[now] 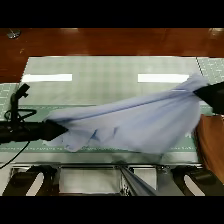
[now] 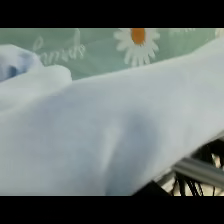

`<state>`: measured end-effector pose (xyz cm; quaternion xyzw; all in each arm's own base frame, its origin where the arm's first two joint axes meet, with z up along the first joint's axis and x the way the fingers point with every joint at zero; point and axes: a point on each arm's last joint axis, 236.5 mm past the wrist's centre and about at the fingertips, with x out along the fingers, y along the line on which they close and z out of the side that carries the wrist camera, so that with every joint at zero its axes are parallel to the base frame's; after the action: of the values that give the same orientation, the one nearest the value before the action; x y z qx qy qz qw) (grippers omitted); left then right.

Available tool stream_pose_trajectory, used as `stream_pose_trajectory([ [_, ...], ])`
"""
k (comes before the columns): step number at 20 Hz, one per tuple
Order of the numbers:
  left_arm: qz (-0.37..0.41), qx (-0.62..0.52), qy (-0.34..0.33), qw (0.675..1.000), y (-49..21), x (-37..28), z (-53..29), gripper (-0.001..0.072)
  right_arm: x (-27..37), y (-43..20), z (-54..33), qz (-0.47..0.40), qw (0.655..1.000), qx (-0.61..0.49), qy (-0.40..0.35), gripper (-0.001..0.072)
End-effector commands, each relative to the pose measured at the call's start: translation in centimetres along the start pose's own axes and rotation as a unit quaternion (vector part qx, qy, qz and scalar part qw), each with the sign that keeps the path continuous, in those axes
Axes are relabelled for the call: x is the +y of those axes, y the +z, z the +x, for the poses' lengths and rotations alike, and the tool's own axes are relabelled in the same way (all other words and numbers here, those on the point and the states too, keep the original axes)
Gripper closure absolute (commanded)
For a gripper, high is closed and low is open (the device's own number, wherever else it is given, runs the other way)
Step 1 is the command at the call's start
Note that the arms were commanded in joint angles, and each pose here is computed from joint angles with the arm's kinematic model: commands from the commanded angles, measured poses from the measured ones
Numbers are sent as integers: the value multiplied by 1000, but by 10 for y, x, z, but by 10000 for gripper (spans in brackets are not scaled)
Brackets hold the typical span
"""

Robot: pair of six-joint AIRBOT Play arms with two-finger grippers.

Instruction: Fold the shirts.

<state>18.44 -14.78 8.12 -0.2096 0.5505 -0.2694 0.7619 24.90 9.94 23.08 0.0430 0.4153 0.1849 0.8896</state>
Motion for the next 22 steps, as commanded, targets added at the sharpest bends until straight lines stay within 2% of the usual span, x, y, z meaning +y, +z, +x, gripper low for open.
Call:
stream_pose_trajectory([
  [1,-42,-27,17,999,35,40,38,685,-60,-15,81,48,995,52,-66,692],
  [4,-74,0,28,997,67,71,69,685,-103,16,137,108,991,37,-69,691],
  [8,-117,-2,-2,993,126,93,112,685,-110,57,223,196,980,2,40,690],
  [12,-165,-13,-50,985,173,93,136,681,-124,75,291,293,953,-10,81,689],
  [13,-172,-17,-61,983,181,91,138,560,-127,79,301,320,943,-18,87,677],
  [14,-176,-9,-69,982,181,86,137,163,-126,82,308,340,935,-20,100,402],
  [15,-162,13,-79,984,175,78,134,2,-125,82,311,344,932,-14,109,71],
  [19,-155,97,-28,983,143,113,77,3,-144,61,268,290,948,61,115,90],
  [21,-177,99,2,979,121,137,44,3,-176,29,224,270,954,112,68,92],
  [22,-192,82,15,978,109,147,33,3,-199,3,199,252,957,144,15,92],
])
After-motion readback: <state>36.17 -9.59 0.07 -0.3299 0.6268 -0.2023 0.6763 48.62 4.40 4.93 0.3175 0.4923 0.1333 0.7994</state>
